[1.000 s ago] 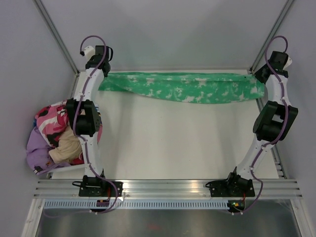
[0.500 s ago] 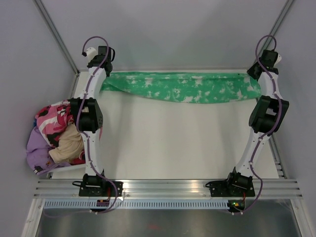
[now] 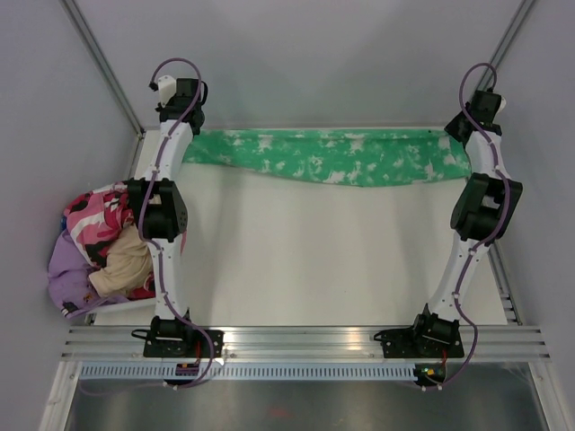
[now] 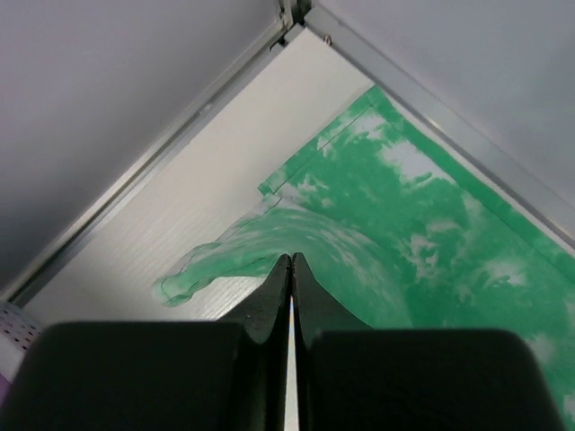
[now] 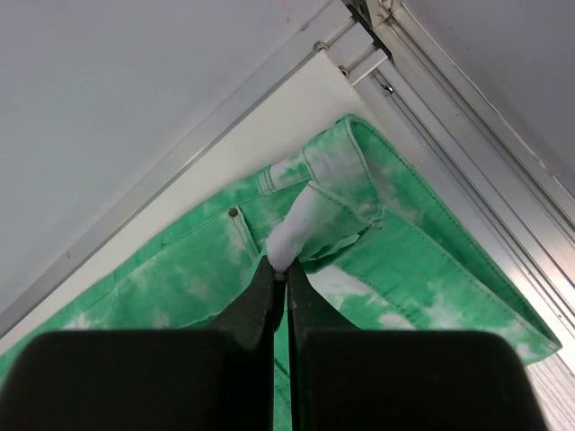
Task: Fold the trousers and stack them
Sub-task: Fold the trousers
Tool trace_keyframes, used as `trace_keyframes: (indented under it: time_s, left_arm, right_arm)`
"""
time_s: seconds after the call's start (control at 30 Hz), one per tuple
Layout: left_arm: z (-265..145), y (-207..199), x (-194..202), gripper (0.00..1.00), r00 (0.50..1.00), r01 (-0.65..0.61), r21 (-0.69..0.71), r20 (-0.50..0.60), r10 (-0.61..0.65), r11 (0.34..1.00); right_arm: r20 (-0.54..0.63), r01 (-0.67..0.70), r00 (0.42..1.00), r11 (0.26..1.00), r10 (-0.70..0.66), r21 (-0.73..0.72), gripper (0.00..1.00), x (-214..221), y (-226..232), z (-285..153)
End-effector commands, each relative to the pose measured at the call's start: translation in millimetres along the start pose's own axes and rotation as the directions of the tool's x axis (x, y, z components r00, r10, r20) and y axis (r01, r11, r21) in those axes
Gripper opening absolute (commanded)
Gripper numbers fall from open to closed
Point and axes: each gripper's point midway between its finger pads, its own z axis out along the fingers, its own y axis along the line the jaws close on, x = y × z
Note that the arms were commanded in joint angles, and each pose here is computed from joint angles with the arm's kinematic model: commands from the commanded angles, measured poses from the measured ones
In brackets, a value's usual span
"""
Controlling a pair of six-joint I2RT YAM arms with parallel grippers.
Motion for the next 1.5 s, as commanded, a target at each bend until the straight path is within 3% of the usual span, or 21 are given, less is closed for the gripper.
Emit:
trace_keyframes:
  time_s: [0.0,0.33,0.67,0.77,0.87,0.9,0.97,1.0,1.03,1.13,1.27,1.3,1.33,1.4,1.47]
  left_arm:
    - [1,32,-67,0.02,0.984,0.019,-0.111,0.178,0.001,0.994]
    - [38,9,-24,0.02,0.991,0.060,-0.111,0.124,-0.046,0.992]
    - [50,5,-33,0.02,0.983,0.048,-0.128,0.183,-0.024,0.991]
    - [53,-8,-42,0.04,0.973,0.083,-0.074,0.220,-0.065,0.994]
    - [56,-14,-48,0.10,0.963,0.119,-0.051,0.250,-0.103,0.992]
    - [56,-16,-48,0.19,0.960,0.131,-0.046,0.254,-0.115,0.990]
    - [53,-19,-53,0.40,0.956,0.145,-0.025,0.261,-0.133,0.989]
    - [51,-20,-56,0.69,0.954,0.156,-0.013,0.260,-0.148,0.988]
    - [48,-20,-59,0.78,0.953,0.161,-0.002,0.259,-0.155,0.987]
    - [33,-14,-72,0.95,0.952,0.172,0.022,0.254,-0.172,0.985]
    - [12,-11,-65,0.98,0.958,0.231,0.092,0.149,-0.243,0.968]
    - [8,-16,-57,0.98,0.943,0.307,0.116,0.095,-0.318,0.945]
    - [12,-2,-43,0.98,0.947,0.318,0.105,0.014,-0.321,0.942]
    - [6,2,-25,0.98,0.913,0.408,0.066,-0.060,-0.404,0.911]
    - [0,13,-12,1.00,0.905,0.418,0.039,-0.106,-0.412,0.908]
  right_arm:
    - [0.188,0.015,0.982,1.000,-0.011,-0.025,0.01,-58,4,3]
    - [0.180,0.033,0.984,0.989,-0.006,-0.148,0.04,-36,24,48]
    - [0.238,0.087,0.970,0.978,-0.040,-0.190,0.13,-36,45,67]
    - [0.260,0.081,0.965,0.969,-0.019,-0.232,0.20,-45,58,66]
    - [0.272,0.094,0.962,0.949,-0.010,-0.301,0.37,-49,76,59]
    - [0.271,0.103,0.963,0.945,-0.016,-0.312,0.51,-49,79,57]
    - [0.266,0.126,0.963,0.930,-0.032,-0.345,0.64,-49,91,50]
    - [0.257,0.130,0.966,0.929,-0.039,-0.347,0.80,-47,92,48]
    - [0.250,0.138,0.967,0.924,-0.048,-0.357,0.86,-46,95,46]
    - [0.242,0.168,0.967,0.906,-0.076,-0.387,0.90,-48,109,26]
    - [0.223,0.177,0.971,0.899,-0.091,-0.402,0.91,-43,118,4]
    - [0.214,0.175,0.972,0.897,-0.093,-0.407,0.91,-40,118,1]
    - [0.200,0.173,0.975,0.895,-0.096,-0.412,0.92,-36,120,-6]
    - [0.179,0.175,0.978,0.893,-0.108,-0.416,0.92,-28,122,-13]
    - [0.158,0.186,0.979,0.887,-0.130,-0.423,0.92,-17,123,-23]
